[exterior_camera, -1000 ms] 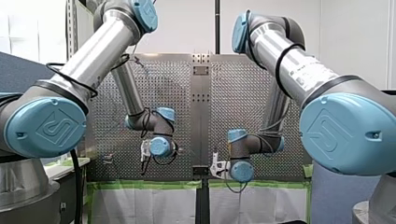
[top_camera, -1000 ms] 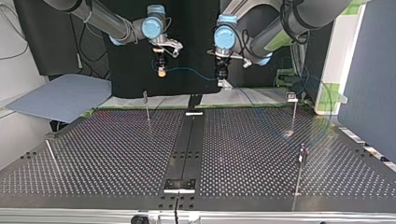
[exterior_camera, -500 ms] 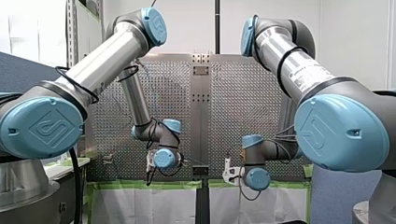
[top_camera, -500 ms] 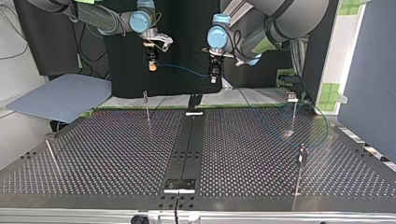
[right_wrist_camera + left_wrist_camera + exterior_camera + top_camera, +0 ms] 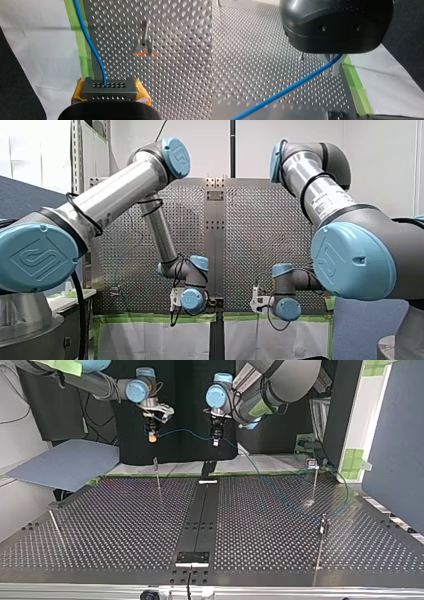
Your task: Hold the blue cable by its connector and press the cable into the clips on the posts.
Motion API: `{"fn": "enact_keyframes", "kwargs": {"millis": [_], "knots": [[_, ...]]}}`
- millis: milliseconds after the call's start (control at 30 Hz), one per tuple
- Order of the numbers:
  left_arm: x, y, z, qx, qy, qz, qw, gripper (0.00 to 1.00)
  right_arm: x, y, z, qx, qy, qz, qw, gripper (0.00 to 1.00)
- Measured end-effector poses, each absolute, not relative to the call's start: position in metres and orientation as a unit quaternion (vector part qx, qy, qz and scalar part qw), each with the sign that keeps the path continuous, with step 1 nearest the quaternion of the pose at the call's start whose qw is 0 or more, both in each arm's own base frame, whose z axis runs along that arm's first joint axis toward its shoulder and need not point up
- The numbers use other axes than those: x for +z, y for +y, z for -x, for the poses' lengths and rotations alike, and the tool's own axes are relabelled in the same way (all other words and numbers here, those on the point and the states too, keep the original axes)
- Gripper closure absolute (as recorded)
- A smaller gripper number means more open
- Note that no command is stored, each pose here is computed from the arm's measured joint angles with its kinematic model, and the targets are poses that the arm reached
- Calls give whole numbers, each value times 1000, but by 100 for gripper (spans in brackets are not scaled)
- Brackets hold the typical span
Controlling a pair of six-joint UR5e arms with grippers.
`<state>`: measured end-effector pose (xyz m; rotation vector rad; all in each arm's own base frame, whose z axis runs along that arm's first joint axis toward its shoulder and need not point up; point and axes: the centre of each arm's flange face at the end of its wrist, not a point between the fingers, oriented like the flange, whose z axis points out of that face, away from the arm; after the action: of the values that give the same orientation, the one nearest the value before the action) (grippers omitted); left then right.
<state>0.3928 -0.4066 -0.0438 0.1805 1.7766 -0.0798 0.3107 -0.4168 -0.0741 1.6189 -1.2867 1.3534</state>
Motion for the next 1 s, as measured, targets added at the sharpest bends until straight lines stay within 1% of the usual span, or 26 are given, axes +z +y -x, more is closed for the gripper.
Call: {"fn": "enact_keyframes", "kwargs": {"millis": [233, 667, 800, 900, 1000], "knots": [[-51, -423, -404, -40, 772, -81, 629, 100, -67, -452, -295, 521, -499, -600, 346, 100], [-54, -446, -430, -48, 767, -76, 636, 100, -64, -489, -252, 509, -517, -579, 372, 100], [-51, -454, -437, -53, 762, -75, 642, 100, -65, -497, -236, 503, -523, -578, 373, 100], [-50, -459, -435, -58, 759, -79, 643, 100, -65, -504, -224, 499, -525, -580, 373, 100], [-49, -466, -431, -65, 756, -81, 646, 100, -64, -513, -213, 499, -527, -577, 375, 100]]}}
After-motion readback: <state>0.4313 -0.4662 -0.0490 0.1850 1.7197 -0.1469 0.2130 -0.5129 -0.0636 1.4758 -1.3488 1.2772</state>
